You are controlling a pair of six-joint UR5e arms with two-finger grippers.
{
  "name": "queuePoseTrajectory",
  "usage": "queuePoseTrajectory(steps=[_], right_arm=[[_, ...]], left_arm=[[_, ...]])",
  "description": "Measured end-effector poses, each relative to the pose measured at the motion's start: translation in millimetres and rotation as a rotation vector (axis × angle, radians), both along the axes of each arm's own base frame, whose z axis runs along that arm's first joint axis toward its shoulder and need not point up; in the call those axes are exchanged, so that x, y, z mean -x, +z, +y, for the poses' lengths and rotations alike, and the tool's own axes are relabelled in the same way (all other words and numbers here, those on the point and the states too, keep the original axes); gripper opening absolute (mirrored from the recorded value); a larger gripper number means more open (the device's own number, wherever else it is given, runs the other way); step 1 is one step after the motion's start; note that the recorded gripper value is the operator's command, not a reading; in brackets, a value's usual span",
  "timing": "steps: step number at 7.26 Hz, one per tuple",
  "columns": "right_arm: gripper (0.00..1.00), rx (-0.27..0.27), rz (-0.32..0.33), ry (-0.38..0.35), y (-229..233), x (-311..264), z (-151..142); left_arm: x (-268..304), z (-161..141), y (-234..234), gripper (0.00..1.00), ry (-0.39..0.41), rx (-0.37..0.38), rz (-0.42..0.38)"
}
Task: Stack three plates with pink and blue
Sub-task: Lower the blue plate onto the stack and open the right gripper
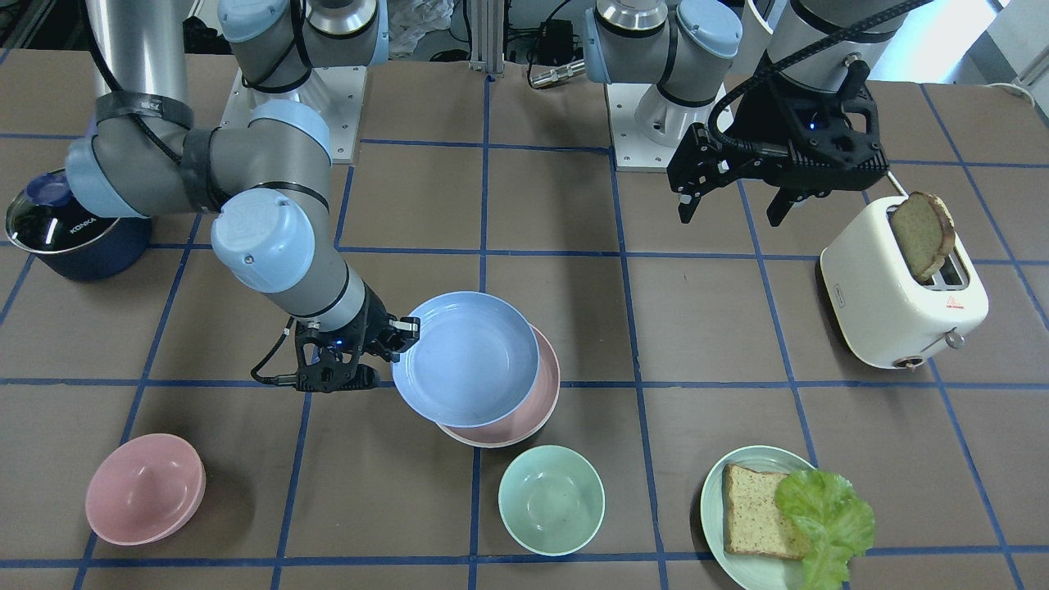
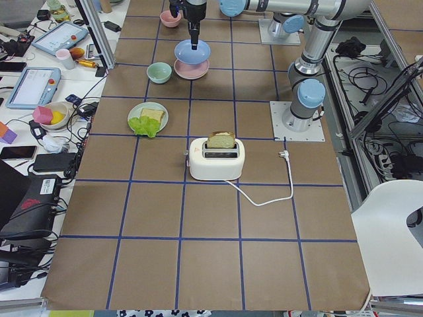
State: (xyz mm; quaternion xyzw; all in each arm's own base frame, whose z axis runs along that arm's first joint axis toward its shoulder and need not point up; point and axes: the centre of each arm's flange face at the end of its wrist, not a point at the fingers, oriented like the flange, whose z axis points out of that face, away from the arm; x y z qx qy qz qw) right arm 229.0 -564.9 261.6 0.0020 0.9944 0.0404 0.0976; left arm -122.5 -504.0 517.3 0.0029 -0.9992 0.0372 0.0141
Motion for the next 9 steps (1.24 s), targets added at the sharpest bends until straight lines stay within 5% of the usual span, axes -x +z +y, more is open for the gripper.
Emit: queuePoseTrajectory(steps=[9], right_arm=[[0.0,0.001,-0.01,0.021,-28,-25,-13]], left_arm=[[0,0,0,1.0,-0.002,0.001,0.0]])
